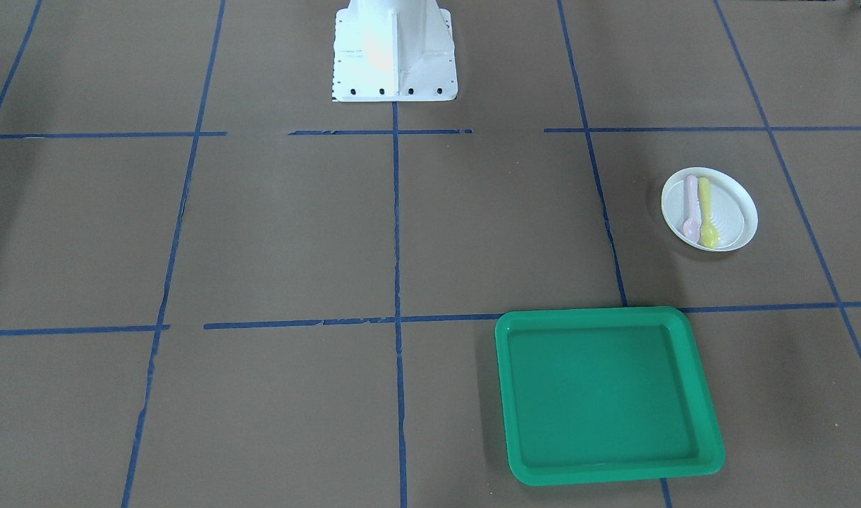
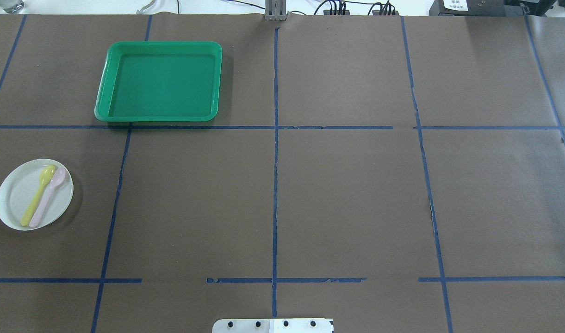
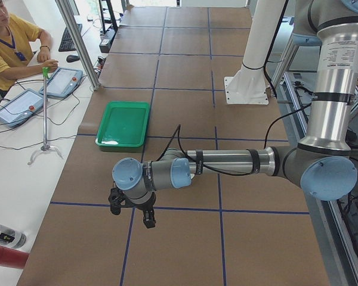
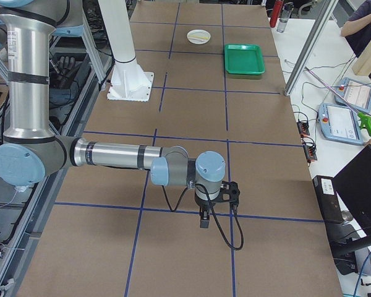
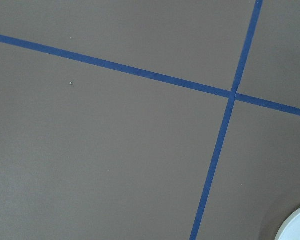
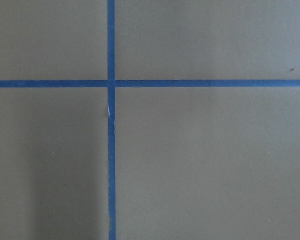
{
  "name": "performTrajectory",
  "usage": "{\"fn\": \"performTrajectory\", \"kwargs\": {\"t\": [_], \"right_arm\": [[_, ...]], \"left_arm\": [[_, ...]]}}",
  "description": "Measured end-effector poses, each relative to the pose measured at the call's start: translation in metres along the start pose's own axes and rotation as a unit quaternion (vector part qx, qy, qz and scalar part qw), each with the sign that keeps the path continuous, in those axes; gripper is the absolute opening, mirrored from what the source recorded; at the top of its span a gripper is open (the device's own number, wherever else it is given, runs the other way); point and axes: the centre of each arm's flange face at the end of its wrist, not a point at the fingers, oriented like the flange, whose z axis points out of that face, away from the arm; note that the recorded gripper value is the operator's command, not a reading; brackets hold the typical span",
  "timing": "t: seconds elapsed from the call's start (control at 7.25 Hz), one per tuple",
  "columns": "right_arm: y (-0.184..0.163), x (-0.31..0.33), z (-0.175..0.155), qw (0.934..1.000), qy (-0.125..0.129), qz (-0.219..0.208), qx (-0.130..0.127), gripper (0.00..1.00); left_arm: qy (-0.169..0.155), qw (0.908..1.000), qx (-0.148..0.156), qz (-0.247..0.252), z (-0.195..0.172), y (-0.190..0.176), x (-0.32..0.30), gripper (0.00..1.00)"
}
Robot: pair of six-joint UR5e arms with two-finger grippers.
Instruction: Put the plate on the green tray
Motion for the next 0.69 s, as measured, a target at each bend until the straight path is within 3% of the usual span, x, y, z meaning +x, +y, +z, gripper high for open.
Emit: {"fn": "performTrajectory", "kwargs": {"t": [0.69], "right_arm": [[0.000,0.000,0.000,1.0000,0.000,0.000,0.000,1.00]], "left_arm": [[-0.003,0.9995,0.006,0.030,-0.001,-0.005,0.033,1.00]]}}
